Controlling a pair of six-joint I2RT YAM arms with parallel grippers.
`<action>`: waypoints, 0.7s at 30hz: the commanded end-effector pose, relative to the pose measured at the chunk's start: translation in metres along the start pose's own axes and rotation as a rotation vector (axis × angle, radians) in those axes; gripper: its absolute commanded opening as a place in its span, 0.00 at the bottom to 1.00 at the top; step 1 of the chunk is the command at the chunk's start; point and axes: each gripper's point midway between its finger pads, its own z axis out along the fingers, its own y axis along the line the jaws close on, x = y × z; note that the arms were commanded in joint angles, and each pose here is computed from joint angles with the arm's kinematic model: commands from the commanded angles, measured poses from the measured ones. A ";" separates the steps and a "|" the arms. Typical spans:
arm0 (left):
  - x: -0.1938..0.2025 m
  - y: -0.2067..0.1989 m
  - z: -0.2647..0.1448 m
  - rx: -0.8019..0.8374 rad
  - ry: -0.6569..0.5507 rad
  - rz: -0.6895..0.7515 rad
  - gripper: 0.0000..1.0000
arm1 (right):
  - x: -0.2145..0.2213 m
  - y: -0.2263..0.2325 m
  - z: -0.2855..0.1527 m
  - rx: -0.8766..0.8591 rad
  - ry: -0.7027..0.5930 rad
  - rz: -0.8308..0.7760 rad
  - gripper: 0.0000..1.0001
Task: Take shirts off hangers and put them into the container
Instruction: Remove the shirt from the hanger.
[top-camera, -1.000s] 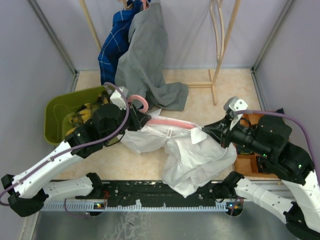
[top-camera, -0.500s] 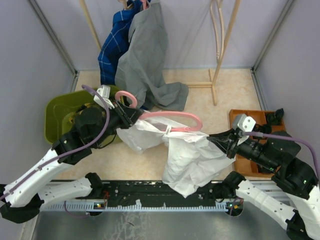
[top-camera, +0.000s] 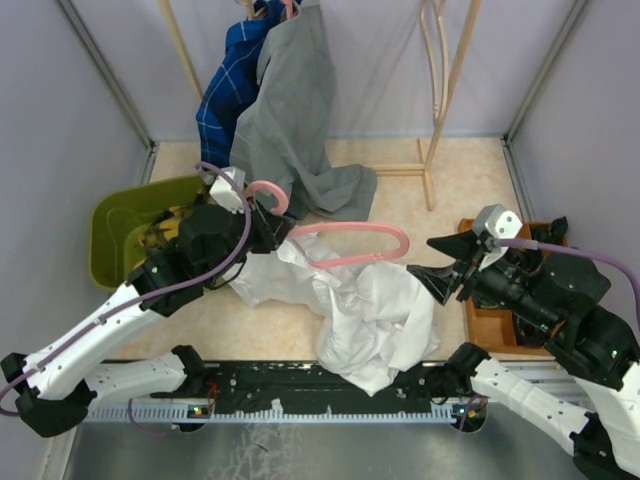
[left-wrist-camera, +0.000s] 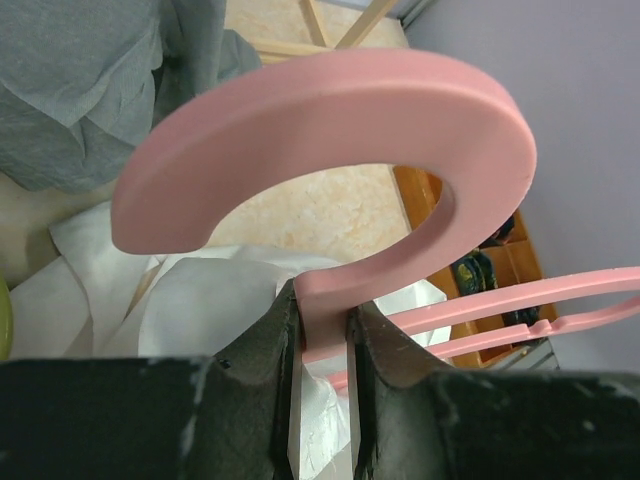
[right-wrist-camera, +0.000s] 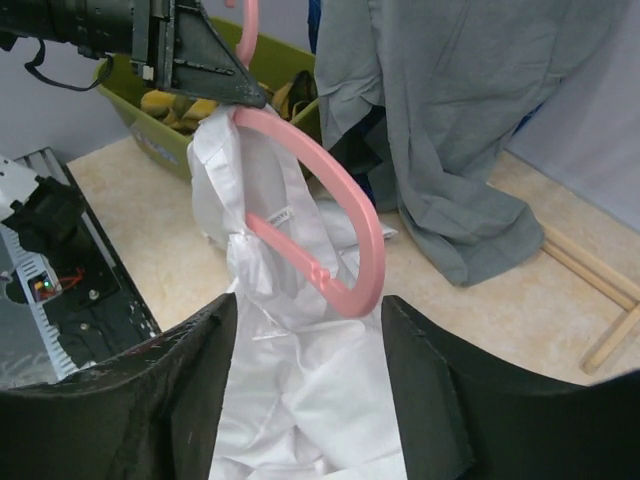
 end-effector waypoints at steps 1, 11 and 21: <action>-0.013 -0.016 0.000 0.065 -0.015 0.043 0.00 | 0.001 -0.004 0.016 0.017 0.050 0.053 0.67; 0.000 -0.035 -0.001 0.184 0.052 0.114 0.00 | 0.041 -0.017 0.043 0.085 0.221 0.094 0.73; -0.007 -0.033 -0.008 0.193 0.011 0.117 0.00 | 0.057 0.024 0.047 -0.134 0.333 0.182 0.18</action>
